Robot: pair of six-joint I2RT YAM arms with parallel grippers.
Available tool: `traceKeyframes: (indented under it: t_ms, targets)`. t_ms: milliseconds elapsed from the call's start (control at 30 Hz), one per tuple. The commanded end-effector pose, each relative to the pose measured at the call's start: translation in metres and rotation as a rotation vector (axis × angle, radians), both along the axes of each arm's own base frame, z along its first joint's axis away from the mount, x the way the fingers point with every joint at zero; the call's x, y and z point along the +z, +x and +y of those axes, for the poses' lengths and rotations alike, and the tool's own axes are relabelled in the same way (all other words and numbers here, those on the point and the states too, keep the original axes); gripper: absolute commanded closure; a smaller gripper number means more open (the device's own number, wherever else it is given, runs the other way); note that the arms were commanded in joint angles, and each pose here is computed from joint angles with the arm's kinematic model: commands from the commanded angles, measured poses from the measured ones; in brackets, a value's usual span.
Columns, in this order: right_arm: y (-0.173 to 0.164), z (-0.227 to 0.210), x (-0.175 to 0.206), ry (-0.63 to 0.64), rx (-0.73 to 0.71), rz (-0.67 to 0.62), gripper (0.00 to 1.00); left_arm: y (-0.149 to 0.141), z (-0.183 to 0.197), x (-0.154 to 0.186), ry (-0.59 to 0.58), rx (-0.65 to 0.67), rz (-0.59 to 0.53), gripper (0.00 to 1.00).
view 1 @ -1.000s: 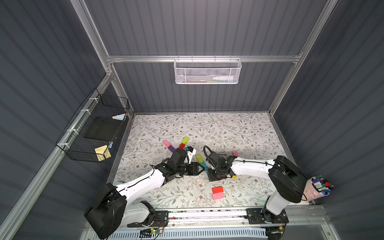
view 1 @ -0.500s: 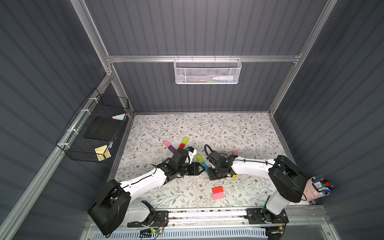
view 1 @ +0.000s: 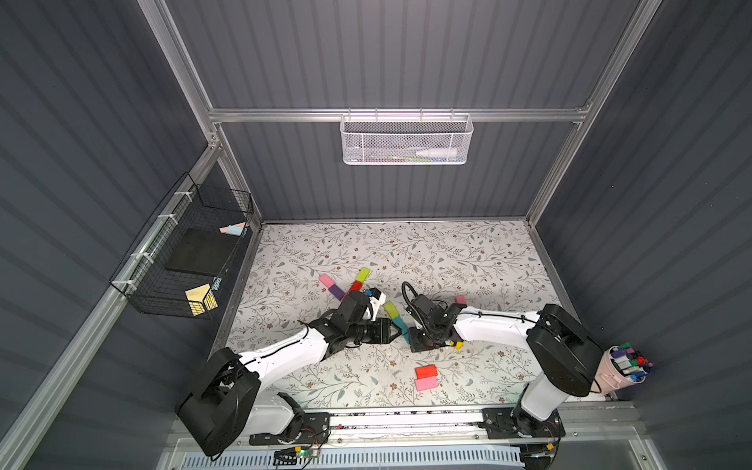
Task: Assemble the letter v with building blocks
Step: Assemble the building block at the center of the board.
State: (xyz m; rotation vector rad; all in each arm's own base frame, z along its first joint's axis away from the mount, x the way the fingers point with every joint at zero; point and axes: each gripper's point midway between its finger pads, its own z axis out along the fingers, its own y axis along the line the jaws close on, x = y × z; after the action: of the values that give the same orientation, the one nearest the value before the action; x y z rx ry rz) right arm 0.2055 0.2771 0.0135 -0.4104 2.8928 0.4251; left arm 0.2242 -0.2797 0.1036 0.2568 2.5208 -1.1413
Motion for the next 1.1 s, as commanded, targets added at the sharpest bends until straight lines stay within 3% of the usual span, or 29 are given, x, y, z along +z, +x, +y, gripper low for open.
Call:
traceKeyframes:
  t_ms: [0,300,800,967,1067]
  targets:
    - [-0.016,-0.033,-0.028,-0.144,-0.009,0.080,1.00,0.006,-0.007,0.015,-0.020,-0.019,-0.043,0.49]
    - [-0.017,-0.015,-0.024,-0.065,0.009,0.090,1.00,0.009,-0.009,0.014,-0.024,-0.022,-0.045,0.50]
    - [-0.019,-0.012,-0.018,-0.049,0.021,0.089,1.00,0.009,-0.010,0.012,-0.022,-0.035,-0.047,0.50]
    - [-0.021,-0.022,0.014,-0.041,0.024,0.038,1.00,0.008,-0.009,0.017,-0.015,-0.043,-0.058,0.50]
    - [-0.016,-0.039,0.050,-0.049,0.008,-0.061,0.89,0.017,-0.008,0.034,-0.029,-0.012,-0.127,0.49]
